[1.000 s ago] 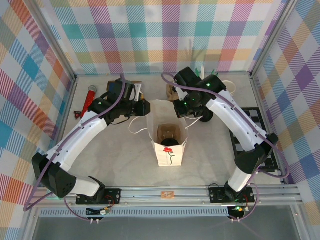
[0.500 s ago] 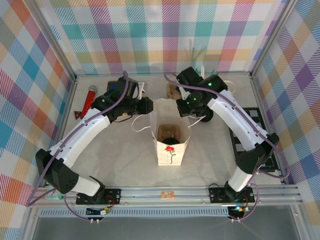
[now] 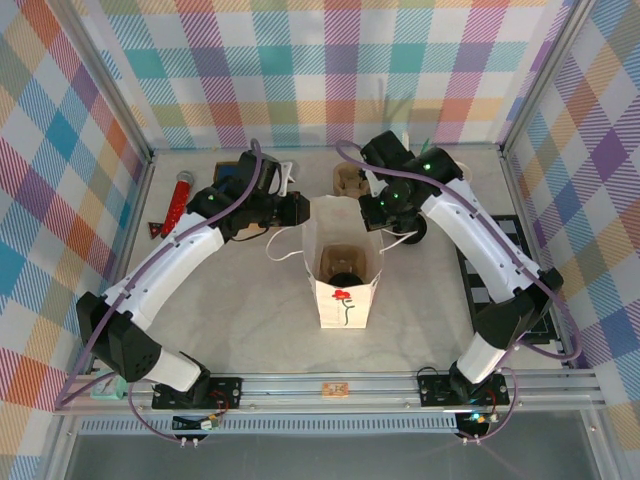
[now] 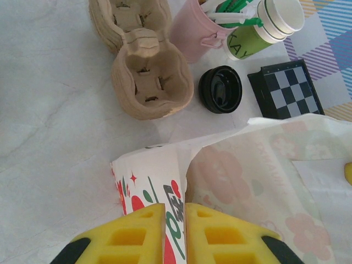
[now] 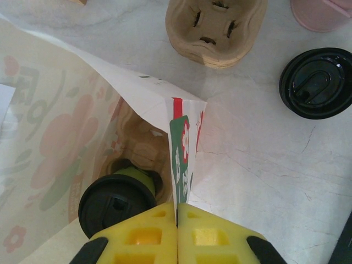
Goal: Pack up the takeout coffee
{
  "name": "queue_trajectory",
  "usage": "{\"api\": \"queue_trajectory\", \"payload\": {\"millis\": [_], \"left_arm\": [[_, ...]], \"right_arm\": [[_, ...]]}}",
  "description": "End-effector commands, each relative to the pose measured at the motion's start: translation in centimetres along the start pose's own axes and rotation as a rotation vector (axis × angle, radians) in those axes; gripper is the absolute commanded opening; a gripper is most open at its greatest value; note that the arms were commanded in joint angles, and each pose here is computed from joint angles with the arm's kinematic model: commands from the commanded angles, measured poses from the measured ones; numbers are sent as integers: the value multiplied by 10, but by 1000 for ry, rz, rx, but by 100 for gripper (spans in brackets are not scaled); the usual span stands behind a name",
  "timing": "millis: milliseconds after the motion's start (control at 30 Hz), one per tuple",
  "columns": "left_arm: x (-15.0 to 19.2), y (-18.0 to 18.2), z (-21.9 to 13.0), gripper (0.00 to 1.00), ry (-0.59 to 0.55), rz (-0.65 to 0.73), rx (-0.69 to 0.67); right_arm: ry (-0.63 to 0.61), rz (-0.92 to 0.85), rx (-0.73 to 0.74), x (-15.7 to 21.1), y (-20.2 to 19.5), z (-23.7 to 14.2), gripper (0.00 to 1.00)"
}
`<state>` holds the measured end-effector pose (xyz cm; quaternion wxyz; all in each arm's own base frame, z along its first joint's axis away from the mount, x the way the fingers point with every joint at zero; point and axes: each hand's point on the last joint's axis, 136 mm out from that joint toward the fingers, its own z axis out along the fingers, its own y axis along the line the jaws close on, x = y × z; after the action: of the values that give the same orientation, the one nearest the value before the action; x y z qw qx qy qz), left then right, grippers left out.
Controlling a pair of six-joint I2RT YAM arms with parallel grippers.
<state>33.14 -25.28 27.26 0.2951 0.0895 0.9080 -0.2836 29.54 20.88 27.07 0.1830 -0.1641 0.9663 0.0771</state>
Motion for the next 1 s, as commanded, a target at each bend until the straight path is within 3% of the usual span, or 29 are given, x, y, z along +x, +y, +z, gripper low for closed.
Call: {"api": "queue_trajectory", "payload": {"millis": [0, 600, 967], "left_arm": [[-7, -8, 0, 17, -9, 4, 19], [-17, -10, 7, 20, -15, 15, 10], [-25, -9, 2, 41, -26, 32, -18]], "right_arm": [[-20, 6, 20, 2, -10, -8, 7], [-27, 22, 46, -11, -26, 2, 8], [-31, 14, 55, -25, -29, 4, 11]]}}
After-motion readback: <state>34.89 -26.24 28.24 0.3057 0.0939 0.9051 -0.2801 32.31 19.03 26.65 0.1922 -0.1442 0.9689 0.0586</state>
